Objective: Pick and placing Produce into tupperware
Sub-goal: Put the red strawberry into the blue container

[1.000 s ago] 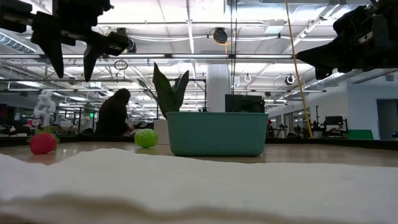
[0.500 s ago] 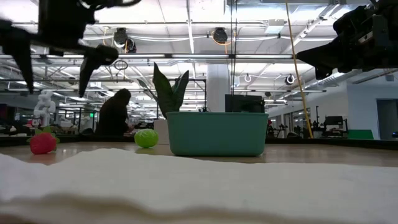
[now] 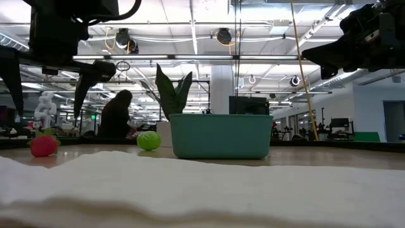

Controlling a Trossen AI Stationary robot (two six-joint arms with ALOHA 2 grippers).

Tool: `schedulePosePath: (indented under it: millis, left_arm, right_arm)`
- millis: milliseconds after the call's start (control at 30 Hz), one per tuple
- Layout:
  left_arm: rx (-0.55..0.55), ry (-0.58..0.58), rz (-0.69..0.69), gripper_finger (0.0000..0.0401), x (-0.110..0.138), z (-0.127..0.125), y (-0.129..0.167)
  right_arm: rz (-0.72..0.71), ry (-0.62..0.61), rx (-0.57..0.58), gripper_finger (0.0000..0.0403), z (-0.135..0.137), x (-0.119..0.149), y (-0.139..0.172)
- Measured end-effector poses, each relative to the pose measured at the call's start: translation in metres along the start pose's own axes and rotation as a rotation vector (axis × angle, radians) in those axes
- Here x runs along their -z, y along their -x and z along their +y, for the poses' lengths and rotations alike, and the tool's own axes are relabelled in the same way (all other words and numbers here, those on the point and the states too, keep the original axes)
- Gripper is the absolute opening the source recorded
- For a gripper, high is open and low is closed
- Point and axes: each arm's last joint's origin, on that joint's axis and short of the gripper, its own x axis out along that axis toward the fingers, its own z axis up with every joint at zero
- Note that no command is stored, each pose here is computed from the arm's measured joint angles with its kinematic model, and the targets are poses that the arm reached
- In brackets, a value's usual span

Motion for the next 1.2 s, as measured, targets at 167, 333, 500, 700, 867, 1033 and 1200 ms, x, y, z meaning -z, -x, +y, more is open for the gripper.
schedulePosePath:
  millis: [167, 333, 500, 700, 867, 1033, 1200]
  left_arm:
    - [-0.010, -0.071, 0.037, 0.0320, 0.005, -0.002, -0.005]
    - [-0.043, -0.133, 0.052, 0.0320, 0.007, -0.002, -0.011]
    - [-0.059, -0.138, 0.026, 0.0319, 0.006, -0.001, -0.013]
    - [-0.037, -0.099, 0.006, 0.0319, 0.006, -0.001, -0.013]
    - [-0.027, -0.088, 0.010, 0.0319, 0.005, 0.000, -0.016]
    - [0.007, -0.080, 0.046, 0.0319, 0.003, 0.003, -0.029]
    - [0.040, -0.075, 0.095, 0.0319, 0.003, 0.005, -0.042]
  right_arm:
    - [0.001, 0.000, 0.000, 0.0000, 0.000, 0.000, 0.000]
    - [0.001, 0.000, 0.000, 0.0000, 0.000, 0.000, 0.000]
    - [0.001, 0.000, 0.000, 0.0000, 0.000, 0.000, 0.000]
    - [0.001, 0.000, 0.000, 0.0000, 0.000, 0.000, 0.000]
    - [0.001, 0.000, 0.000, 0.0000, 0.000, 0.000, 0.000]
    - [0.000, 0.000, 0.000, 0.0000, 0.000, 0.000, 0.000]
    - [0.000, 0.000, 0.000, 0.0000, 0.000, 0.000, 0.000]
